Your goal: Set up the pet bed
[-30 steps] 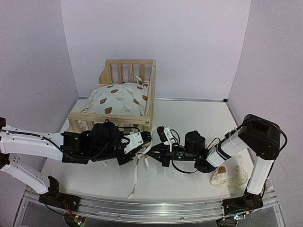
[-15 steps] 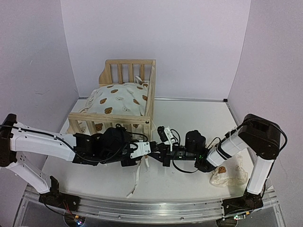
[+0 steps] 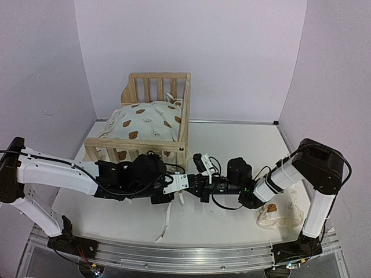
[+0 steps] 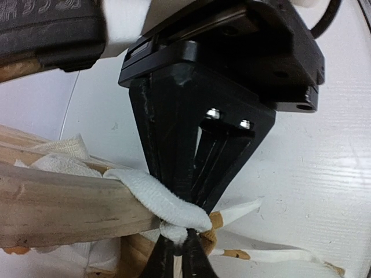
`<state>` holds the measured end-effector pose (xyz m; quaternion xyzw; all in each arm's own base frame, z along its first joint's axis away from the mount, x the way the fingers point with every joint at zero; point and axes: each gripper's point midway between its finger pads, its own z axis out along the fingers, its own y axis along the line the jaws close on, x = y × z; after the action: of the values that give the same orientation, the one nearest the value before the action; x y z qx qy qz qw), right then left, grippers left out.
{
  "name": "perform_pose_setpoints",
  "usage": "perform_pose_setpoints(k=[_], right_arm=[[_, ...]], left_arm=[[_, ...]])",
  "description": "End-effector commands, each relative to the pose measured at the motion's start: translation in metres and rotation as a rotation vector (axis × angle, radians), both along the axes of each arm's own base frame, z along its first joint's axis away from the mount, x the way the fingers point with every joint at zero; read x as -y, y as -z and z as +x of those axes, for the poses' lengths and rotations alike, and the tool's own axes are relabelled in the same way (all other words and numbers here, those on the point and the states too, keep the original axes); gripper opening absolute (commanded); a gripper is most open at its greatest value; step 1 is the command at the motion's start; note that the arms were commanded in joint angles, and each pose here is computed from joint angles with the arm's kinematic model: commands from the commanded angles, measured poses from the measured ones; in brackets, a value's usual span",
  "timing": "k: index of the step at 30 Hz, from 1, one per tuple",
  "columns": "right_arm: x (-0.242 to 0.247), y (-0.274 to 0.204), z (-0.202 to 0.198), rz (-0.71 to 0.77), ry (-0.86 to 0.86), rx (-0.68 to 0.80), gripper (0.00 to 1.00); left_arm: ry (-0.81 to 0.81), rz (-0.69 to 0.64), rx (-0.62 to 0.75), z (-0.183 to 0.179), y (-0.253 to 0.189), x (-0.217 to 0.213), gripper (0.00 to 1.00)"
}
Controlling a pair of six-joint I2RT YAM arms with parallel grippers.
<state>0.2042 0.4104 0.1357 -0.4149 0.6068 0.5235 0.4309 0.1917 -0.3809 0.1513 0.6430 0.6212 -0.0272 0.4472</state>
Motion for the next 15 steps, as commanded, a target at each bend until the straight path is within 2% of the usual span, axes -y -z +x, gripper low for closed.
perform_pose_setpoints(k=[1,7,8,9,12,15], right_arm=[[-0.013,-0.035,-0.011,0.102,-0.085,0.066,0.0],[0.005,-0.026,-0.008,0.075,0.012,-0.011,0.02],[0.011,-0.022,-0.006,0.059,0.05,-0.05,0.16],[0.02,-0.019,-0.002,0.038,0.104,-0.079,0.22],[0.047,-0.006,0.003,-0.036,0.23,-0.14,0.37],[0.057,-0.015,-0.001,-0.104,0.227,-0.101,0.44]], left_arm=[[-0.071,-0.128,0.058,0.023,-0.041,0.016,0.0],[-0.149,-0.277,0.067,0.025,-0.059,0.002,0.0],[-0.171,-0.313,0.06,0.026,-0.062,-0.001,0.0],[-0.194,-0.345,0.058,0.026,-0.065,-0.005,0.0],[-0.22,-0.445,0.033,0.024,-0.074,-0.011,0.0],[-0.202,-0.557,-0.009,0.016,-0.088,-0.01,0.0]])
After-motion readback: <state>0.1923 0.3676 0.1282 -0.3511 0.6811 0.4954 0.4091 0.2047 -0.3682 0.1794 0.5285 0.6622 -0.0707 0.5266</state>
